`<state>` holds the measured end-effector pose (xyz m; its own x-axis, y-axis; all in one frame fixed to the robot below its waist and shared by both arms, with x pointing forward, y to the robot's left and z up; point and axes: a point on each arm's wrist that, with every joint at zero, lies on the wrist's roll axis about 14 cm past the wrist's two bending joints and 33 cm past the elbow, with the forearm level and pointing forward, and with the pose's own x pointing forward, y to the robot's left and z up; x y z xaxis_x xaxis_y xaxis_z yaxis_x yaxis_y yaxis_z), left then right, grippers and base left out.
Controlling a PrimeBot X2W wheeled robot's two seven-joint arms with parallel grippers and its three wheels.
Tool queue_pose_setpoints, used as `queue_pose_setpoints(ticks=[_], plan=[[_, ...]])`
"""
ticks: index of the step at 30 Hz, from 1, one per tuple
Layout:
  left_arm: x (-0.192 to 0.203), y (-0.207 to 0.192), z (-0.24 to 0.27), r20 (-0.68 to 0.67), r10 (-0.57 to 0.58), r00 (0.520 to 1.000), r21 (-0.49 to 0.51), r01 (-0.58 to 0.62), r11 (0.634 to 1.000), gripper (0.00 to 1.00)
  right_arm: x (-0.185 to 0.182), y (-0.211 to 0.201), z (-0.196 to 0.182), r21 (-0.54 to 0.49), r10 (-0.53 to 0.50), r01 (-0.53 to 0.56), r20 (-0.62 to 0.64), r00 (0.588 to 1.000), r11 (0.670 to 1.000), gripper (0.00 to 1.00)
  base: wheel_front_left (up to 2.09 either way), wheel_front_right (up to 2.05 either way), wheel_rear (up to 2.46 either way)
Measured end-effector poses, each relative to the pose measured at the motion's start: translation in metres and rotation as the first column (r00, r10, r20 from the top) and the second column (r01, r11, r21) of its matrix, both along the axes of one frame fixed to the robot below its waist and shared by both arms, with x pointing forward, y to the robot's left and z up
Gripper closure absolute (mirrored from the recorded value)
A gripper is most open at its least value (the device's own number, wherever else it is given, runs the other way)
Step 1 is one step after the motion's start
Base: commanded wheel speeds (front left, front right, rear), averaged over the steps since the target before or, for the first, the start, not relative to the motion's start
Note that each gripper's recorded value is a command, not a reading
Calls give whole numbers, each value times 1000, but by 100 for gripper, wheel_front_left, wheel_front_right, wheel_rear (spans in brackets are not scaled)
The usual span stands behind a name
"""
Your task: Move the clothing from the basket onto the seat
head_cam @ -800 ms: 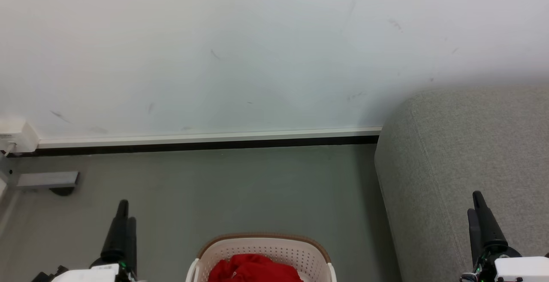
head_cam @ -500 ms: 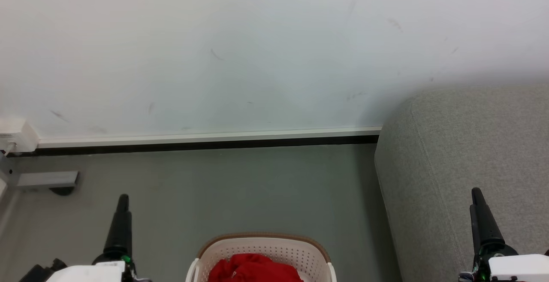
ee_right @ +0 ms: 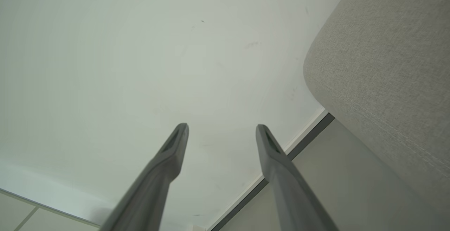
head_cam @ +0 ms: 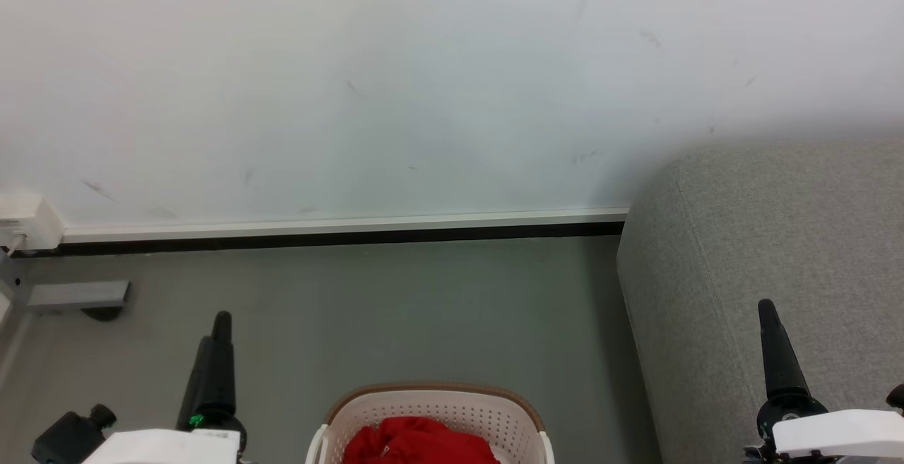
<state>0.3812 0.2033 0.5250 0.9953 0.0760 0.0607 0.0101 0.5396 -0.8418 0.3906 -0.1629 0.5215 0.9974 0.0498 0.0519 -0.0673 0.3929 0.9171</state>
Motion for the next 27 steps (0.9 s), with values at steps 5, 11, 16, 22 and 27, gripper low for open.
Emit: queue_pose_setpoints(ticks=[5, 11, 16, 22, 27], plan=[[-1, -4, 0, -13, 4, 1000, 119, -2, 993, 0, 0, 1, 0, -98, 2, -2, 10, 1000, 995, 0, 0, 0, 0], [-2, -7, -2, -36, 18, 999, 269, -7, 963, 0, 0, 3, -1, -269, 25, -19, 20, 999, 963, 0, 0, 0, 0], [-3, -10, -6, -54, 26, 998, 381, -4, 925, 0, 1, 5, -3, -400, 35, -21, 27, 999, 916, 0, 0, 0, 0], [-4, -8, -8, -60, 55, 997, 467, -21, 884, 0, 0, 11, -8, -509, 55, -34, 26, 998, 860, 0, 0, 0, 0], [-5, -7, -7, -56, 66, 996, 519, -28, 854, 0, -1, 19, -6, -559, 78, -44, 38, 996, 828, 0, 0, 0, 0]])
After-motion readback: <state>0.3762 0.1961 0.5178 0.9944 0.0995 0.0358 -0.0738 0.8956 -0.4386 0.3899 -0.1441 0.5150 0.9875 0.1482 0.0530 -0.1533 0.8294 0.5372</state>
